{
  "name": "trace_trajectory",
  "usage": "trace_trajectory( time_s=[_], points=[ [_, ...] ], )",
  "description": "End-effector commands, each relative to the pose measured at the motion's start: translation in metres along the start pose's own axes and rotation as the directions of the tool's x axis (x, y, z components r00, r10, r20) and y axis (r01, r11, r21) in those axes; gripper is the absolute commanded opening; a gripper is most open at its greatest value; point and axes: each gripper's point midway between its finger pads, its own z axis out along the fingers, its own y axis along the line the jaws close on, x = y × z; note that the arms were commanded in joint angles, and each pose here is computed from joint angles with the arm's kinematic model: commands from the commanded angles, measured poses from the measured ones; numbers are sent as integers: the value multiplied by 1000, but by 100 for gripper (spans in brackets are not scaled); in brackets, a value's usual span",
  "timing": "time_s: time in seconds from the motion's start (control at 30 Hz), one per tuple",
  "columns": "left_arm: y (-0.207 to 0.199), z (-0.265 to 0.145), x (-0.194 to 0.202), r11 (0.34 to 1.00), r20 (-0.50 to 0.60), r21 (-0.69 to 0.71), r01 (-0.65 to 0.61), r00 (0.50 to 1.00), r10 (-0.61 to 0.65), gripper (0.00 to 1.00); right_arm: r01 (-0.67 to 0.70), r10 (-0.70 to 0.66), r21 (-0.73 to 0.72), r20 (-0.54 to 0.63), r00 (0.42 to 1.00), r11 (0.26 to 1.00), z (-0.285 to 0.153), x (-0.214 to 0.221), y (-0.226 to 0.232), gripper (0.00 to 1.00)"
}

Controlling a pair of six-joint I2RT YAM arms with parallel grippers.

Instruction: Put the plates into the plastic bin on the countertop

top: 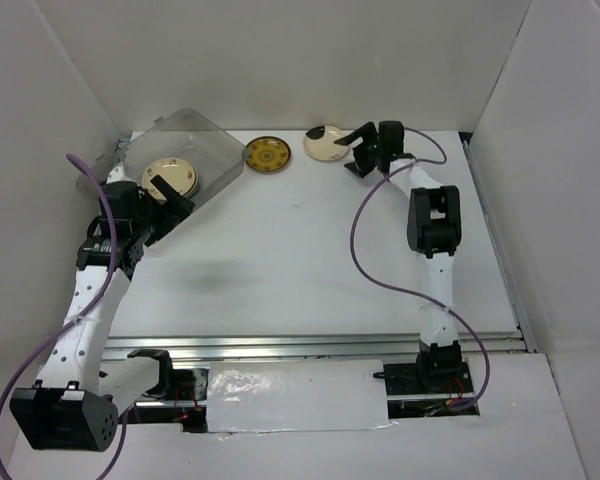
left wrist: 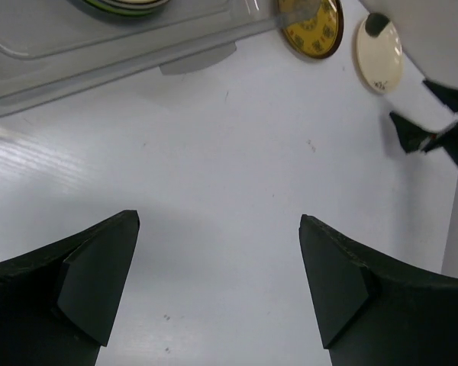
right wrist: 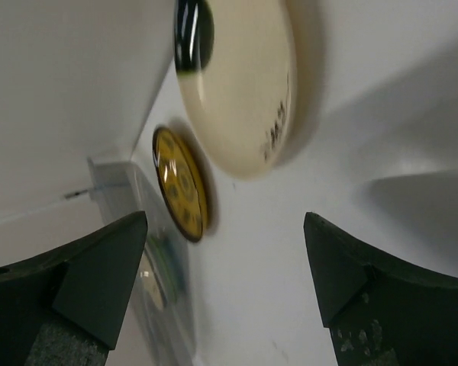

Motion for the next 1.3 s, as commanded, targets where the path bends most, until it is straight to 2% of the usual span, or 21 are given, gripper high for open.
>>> trace_trajectory(
  time_s=[0.0,0.2,0.43,0.5,0.6,0.63,0.87,0.9,0.97,1.07,1.1,1.17,1.27],
  points=[
    [7,-16,23,996,-54,14,-87,995,88,99,-113,103,137,82,991,984,22,-26,-12,90],
    [8,-30,22,991,-47,20,-130,990,131,99,-147,128,184,115,985,972,45,-36,-41,76],
    [-1,-20,35,990,-84,90,-109,990,117,99,-135,119,146,112,987,980,60,-34,-40,76],
    [0,-14,41,989,-104,101,-108,987,119,99,-131,114,178,104,988,975,66,-23,-52,76],
    [3,-12,42,989,-113,89,-116,986,126,99,-122,103,161,127,987,979,68,-25,-45,76],
    [2,-12,42,989,-110,91,-119,986,128,99,-116,99,118,143,985,986,66,-34,-26,21],
    [-6,-23,34,985,-69,123,-123,989,132,99,-100,80,110,170,982,989,72,-33,-22,15],
    [-6,-23,34,984,-70,125,-126,988,136,99,-99,79,107,171,982,989,72,-34,-20,7],
    [-4,-21,34,985,-70,117,-126,988,135,99,-97,79,107,168,983,989,73,-34,-20,0],
    [-3,-13,40,986,-94,122,-116,987,128,99,-94,76,98,171,982,991,68,-34,-18,0],
    [-4,-11,42,985,-105,126,-114,986,128,99,-98,77,119,173,982,988,70,-31,-31,0],
    [-4,-9,44,985,-116,131,-109,985,124,99,-79,57,101,199,978,992,57,-32,-16,0],
    [-4,-11,43,985,-106,132,-112,986,126,99,-73,53,100,188,981,992,56,-28,-18,0]
  ],
)
